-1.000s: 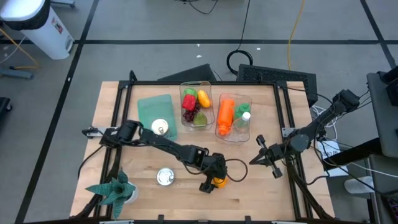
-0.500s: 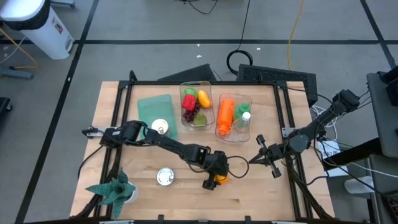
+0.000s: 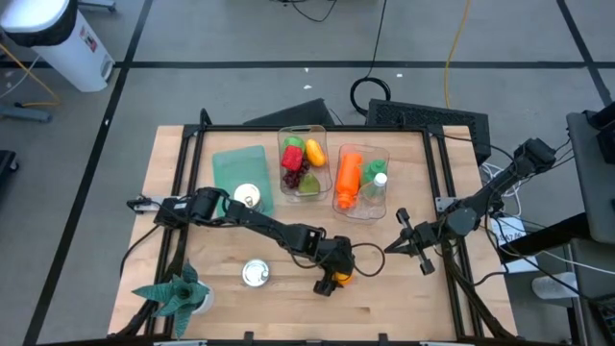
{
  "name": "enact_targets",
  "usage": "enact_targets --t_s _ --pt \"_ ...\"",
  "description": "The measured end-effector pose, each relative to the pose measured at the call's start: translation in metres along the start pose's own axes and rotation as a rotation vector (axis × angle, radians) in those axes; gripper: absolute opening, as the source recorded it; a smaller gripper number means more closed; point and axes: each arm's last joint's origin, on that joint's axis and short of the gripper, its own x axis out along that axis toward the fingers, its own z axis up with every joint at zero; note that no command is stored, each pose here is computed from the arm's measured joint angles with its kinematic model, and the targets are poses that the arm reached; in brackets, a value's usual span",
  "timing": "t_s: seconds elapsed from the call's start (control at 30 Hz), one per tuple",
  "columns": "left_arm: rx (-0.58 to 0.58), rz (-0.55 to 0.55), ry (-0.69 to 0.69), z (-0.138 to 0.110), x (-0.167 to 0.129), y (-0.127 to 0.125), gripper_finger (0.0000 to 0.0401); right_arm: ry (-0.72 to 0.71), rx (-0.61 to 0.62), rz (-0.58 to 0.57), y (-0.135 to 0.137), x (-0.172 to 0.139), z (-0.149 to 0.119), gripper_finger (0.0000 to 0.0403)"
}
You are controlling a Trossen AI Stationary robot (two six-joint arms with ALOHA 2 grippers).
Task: Pick & Place Food Item
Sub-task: Put the orange into the left transparent bin
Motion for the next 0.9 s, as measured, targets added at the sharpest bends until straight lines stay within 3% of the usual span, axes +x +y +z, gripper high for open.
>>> enact_targets --t_s 0.1,0.27,0.37,0.53,0.67,0.9 --pt "-0.015 0.011 0.0 0.0 0.0 0.0 0.0297 0.0 -0.005 -0.001 0.0 0.0 0.0 0.0" --pt "-0.009 0.013 0.012 0.002 -0.006 -0.001 0.0295 0.001 -0.003 -0.001 0.0 0.0 0.0 0.0" --pt "0.02 0.043 0.0 0.015 -0.029 -0.004 0.0295 0.01 -0.007 -0.001 0.0 0.0 -0.001 0.0" --pt "0.159 0.221 0.008 0.041 -0.096 -0.015 0.0295 0.03 -0.018 -0.002 0.0 0.0 -0.003 0.0" --pt "0.207 0.399 -0.038 0.06 -0.167 -0.013 0.0295 0.024 -0.018 -0.002 0.0 0.0 -0.002 0.0" --pt "0.128 0.645 -0.132 0.063 -0.263 0.039 0.0299 0.023 -0.018 -0.004 0.0 0.0 -0.002 0.0"
